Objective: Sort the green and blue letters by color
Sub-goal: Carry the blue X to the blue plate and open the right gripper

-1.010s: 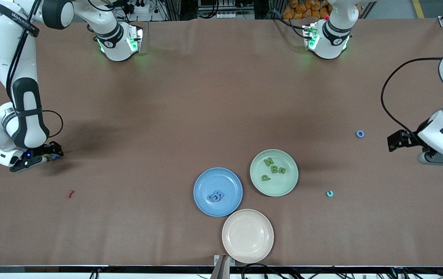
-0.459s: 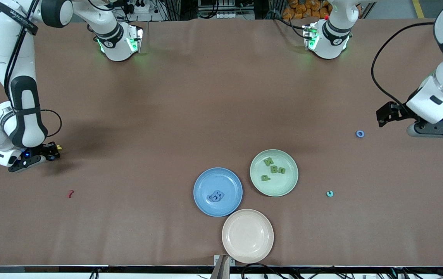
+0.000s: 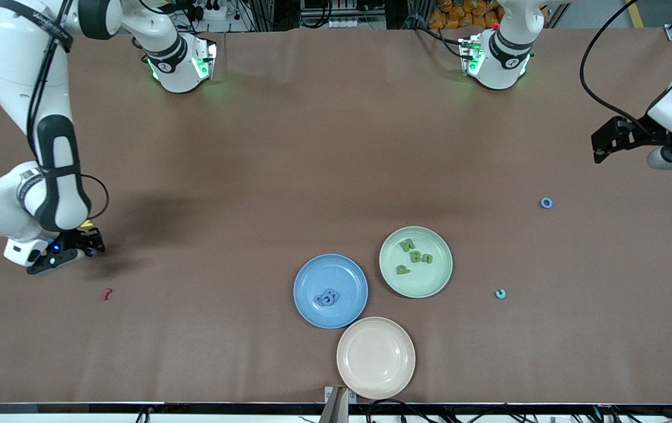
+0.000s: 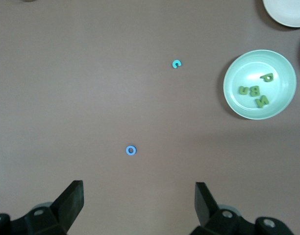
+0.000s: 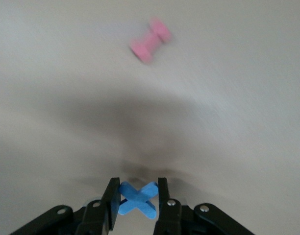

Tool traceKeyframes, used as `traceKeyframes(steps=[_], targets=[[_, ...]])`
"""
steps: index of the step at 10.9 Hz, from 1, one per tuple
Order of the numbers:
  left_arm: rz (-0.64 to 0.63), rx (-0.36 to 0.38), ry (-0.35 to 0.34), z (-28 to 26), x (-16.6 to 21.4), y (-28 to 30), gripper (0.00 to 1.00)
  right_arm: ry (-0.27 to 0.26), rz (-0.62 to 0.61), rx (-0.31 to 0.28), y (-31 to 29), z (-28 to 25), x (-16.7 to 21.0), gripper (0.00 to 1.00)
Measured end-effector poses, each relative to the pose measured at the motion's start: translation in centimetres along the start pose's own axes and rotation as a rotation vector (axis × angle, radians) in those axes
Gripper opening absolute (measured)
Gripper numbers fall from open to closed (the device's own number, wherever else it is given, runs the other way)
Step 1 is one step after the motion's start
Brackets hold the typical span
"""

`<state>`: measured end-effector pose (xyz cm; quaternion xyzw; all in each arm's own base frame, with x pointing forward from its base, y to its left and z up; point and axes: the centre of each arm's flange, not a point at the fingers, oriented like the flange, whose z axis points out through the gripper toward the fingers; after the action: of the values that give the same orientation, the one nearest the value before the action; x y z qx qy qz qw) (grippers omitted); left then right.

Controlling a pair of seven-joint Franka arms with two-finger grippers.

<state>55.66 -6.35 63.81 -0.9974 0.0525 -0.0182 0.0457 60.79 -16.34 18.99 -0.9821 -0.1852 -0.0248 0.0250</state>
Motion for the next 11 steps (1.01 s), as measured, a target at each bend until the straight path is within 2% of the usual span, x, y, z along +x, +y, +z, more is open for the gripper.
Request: traceKeyframes(steps=[2,3,6,11], targets=[[-0.019,-0.081,-0.011,-0.4,-0.6,-0.8,1.0,0.015,0.086,0.017,-4.9,-0.9,4.9,0.35],[-0.027,-0.098,-0.015,-0.2,-0.5,-1.4,1.0,0.022,0.138,0.032,-7.5,-1.4,7.1,0.35],[-0.027,-0.102,-0.024,0.4,-0.4,-1.6,1.0,0.042,0.295,0.071,-14.9,-2.5,12.6,0.35],[-0.031,-0.103,-0.017,0.9,0.0,-1.8,1.0,0.044,0.568,0.191,-26.5,-2.1,18.6,0.35]])
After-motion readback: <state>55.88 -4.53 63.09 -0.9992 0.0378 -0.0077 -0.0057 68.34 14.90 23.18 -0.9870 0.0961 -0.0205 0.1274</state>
